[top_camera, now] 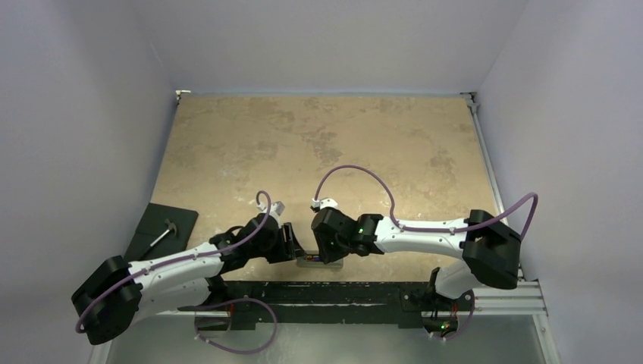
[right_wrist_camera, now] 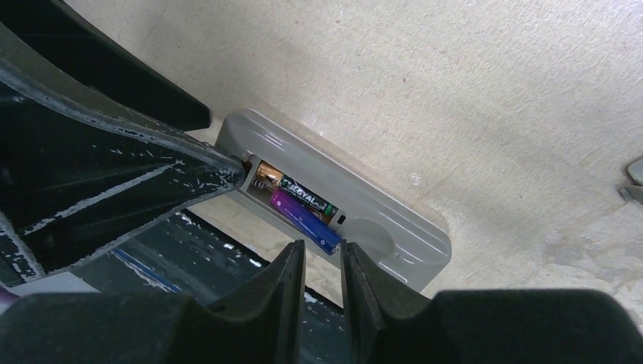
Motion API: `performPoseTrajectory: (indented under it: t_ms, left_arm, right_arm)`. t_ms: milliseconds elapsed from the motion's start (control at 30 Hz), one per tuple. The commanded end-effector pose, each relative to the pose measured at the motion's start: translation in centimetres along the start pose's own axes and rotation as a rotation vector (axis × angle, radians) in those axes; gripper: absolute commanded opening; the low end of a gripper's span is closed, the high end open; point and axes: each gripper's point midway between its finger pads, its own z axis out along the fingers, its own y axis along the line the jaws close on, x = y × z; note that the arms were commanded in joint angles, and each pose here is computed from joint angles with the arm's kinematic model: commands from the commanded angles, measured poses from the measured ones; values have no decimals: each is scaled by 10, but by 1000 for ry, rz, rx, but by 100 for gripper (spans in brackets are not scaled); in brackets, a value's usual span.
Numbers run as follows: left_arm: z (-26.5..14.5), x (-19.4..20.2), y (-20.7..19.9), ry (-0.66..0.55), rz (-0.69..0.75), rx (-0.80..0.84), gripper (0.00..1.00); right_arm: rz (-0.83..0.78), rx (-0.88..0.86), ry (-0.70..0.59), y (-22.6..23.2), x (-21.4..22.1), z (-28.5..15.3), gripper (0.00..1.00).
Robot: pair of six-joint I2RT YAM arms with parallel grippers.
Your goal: Load the batteries into the remote control
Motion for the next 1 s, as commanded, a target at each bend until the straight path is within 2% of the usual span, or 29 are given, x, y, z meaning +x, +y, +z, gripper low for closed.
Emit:
performPoseTrajectory:
  t_ms: [0,467,967]
  left_arm:
    - [2,-1,-6,-7,37,39,47]
    - [2,0,-7,-2,37,44,41]
    - [3,0,-10,-3,35,62,39]
  right_arm:
    - [28,-19,-9,4,-3,2,30]
    - [30,-12,-4,2,-3,6,25]
    - [24,-62,26,13,2,13,17]
